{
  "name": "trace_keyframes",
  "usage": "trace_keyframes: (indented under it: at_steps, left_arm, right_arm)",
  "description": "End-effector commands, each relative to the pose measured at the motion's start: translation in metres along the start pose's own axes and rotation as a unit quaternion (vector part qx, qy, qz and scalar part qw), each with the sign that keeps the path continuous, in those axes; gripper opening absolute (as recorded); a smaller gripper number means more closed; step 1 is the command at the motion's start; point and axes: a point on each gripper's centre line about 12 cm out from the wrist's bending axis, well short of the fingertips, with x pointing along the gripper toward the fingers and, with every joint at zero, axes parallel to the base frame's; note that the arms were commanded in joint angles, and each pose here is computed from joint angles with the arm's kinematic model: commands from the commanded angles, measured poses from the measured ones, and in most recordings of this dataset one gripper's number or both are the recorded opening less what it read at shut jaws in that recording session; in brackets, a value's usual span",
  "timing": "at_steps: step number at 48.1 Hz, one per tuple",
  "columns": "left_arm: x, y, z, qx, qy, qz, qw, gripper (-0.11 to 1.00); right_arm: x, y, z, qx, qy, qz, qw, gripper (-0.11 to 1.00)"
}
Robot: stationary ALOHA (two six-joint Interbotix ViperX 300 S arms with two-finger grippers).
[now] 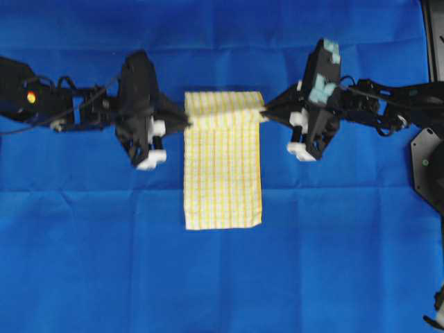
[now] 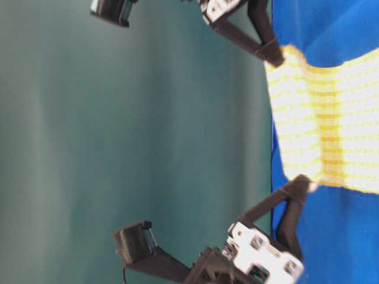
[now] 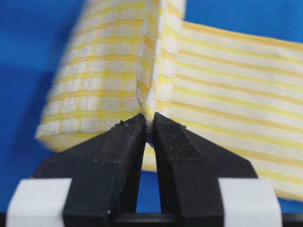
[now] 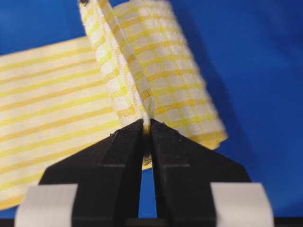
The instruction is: Fold the yellow towel.
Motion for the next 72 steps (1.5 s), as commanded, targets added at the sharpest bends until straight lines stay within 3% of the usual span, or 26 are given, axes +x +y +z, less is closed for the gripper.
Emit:
trace_keyframes:
  at_steps: [1,11,20,45,56,72]
  left_arm:
    - [-0.007,-0.021,0.0,0.007,-0.001,-0.025,0.9997,0.04]
    - [-0.012,-0.068,-0.003,0.027,0.001,-0.079,0.9965,0.04]
    - [-0.014,-0.09,-0.008,0.04,0.006,-0.104,0.9938,0.04]
    - [0.002,-0.098,-0.035,0.055,0.056,-0.104,0.9914,0.04]
    - [0.003,-0.107,-0.034,0.061,0.054,-0.114,0.9902,0.04]
    - [0.006,-0.099,-0.028,0.057,0.048,-0.105,0.9916,0.05]
  right_arm:
    - [-0.006,0.018,-0.003,-0.003,-0.002,0.024,0.9997,0.04]
    - [-0.01,0.051,-0.016,-0.019,0.014,0.066,0.9975,0.04]
    - [-0.009,0.065,-0.026,-0.026,0.028,0.082,0.9959,0.04]
    - [0.006,0.091,-0.043,-0.048,0.062,0.101,0.9918,0.04]
    - [0.005,0.101,-0.049,-0.058,0.069,0.112,0.9896,0.04]
    - [0.013,0.104,-0.052,-0.062,0.077,0.111,0.9889,0.04]
